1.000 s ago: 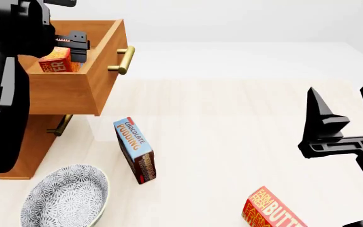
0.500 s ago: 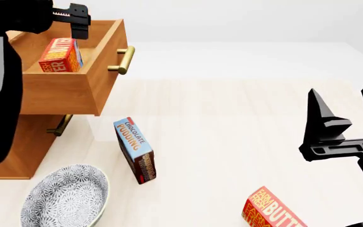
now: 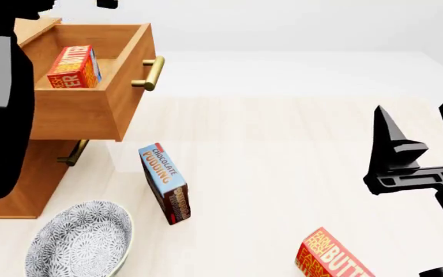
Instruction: Put the butter at the front in the top drawer of the cabinet and close it.
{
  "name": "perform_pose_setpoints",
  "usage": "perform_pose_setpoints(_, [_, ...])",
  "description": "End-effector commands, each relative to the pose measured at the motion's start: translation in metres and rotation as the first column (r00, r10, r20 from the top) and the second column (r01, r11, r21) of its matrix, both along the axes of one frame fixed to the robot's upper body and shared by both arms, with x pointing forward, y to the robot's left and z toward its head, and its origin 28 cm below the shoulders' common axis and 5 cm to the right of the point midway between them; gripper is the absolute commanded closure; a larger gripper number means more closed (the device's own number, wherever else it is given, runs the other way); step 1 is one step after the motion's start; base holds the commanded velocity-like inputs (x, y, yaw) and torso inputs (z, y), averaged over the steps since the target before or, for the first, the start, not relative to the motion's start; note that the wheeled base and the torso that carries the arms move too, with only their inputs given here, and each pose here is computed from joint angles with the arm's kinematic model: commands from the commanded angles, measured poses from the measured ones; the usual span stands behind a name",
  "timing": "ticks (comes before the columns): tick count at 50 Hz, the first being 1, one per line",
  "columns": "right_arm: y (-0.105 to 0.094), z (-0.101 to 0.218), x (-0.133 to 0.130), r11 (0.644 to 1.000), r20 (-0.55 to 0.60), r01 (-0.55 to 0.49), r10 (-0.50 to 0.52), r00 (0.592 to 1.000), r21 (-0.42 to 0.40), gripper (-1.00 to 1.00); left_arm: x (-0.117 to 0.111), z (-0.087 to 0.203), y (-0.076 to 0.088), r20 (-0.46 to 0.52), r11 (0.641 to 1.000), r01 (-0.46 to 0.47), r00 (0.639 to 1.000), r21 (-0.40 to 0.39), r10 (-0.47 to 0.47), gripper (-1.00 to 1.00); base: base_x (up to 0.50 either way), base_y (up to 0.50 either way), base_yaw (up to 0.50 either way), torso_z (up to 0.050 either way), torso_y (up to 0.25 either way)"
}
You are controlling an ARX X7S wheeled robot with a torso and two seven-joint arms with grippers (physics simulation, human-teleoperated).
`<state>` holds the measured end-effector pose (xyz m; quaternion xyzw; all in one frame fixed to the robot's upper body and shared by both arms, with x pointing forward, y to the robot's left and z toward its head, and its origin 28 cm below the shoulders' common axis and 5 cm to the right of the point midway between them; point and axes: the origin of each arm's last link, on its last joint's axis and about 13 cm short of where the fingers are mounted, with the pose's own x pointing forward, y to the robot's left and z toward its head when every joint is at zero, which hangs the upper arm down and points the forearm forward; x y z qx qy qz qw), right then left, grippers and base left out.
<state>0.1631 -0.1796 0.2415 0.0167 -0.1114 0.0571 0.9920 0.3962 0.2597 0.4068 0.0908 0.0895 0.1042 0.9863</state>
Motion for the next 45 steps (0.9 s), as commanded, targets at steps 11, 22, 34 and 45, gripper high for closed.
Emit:
perform_pose_setpoints(11, [0.001,-0.002,0.003,1.000,-0.008,-0.003,0.003,1.000,0.005,-1.00,-0.015,-0.005,-0.039,0.137,0.980,0.193,0.970,0.052,-0.199,-1.00,0.00,0.00,0.00,0.000,0.000])
perform_pose_setpoints(22, [-0.001,-0.005,0.001,1.000,-0.007,-0.001,0.001,1.000,0.007,-1.00,-0.045,-0.020,-0.058,0.087,0.947,0.317,0.943,0.055,-0.321,-1.00,0.00,0.00,0.00,0.000,0.000])
perform_pose_setpoints(34, [-0.001,-0.006,0.001,1.000,-0.007,-0.001,0.001,1.000,0.009,-1.00,-0.081,-0.030,-0.067,0.016,0.902,0.429,0.903,0.059,-0.430,-1.00,0.00,0.00,0.00,0.000,0.000])
perform_pose_setpoints(45, [-0.001,-0.006,0.000,1.000,-0.004,-0.001,0.001,1.000,0.008,-1.00,-0.118,-0.035,-0.075,-0.064,0.847,0.524,0.851,0.085,-0.521,-1.00,0.00,0.00,0.00,0.000,0.000])
